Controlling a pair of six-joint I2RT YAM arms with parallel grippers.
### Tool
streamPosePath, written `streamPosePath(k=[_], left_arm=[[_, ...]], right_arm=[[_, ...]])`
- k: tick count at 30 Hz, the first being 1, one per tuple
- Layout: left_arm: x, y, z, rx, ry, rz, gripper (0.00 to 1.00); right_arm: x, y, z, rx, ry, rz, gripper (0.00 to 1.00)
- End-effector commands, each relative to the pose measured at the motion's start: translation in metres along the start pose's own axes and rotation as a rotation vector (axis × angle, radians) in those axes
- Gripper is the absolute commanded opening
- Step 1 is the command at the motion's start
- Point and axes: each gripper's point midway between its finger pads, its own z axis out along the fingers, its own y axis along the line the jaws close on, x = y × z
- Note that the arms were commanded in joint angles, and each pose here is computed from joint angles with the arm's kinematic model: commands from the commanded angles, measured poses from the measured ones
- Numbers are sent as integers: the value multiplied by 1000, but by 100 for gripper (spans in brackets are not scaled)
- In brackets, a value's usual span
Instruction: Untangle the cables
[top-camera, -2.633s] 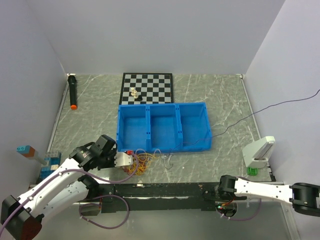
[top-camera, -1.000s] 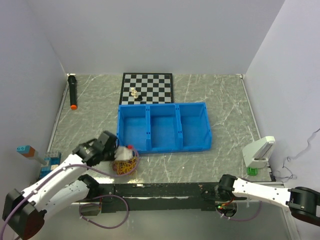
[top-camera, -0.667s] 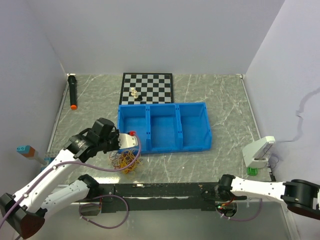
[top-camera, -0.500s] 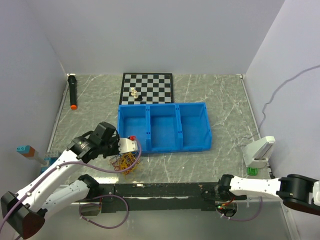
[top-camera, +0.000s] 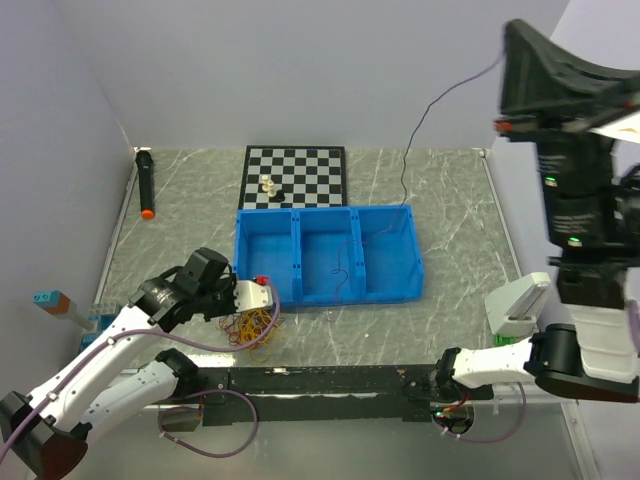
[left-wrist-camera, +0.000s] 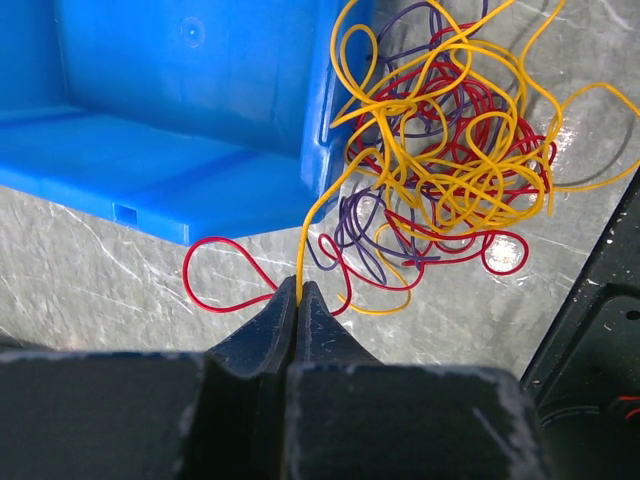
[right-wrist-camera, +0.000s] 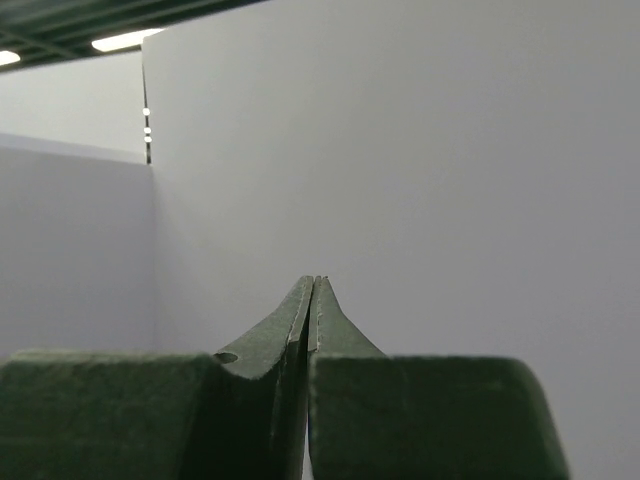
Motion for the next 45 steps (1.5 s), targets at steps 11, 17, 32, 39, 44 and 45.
streamPosePath(k=[11,17,32,39,44,45], left_arm=[[7,-12,5,25,-13,0,1],[11,-14,9,26,-3,3,1],[13,-15,12,29,7,-8,1],[12,-17,10,32,3,-14,1],[14,-16,11,24,6,-8,1],[14,-17,11,24,6,-11,1]], right_arm=[[18,-4,29,81,-24,-84,0],[7,-16,33,127,-55,-91,0],[-14,-38,22,182,-109,-81,0],[8,-42,23,192,-69,-82,0],[14,-45,27,201,-58,-83,0],[14,-46,27,204,-57,-81,0]])
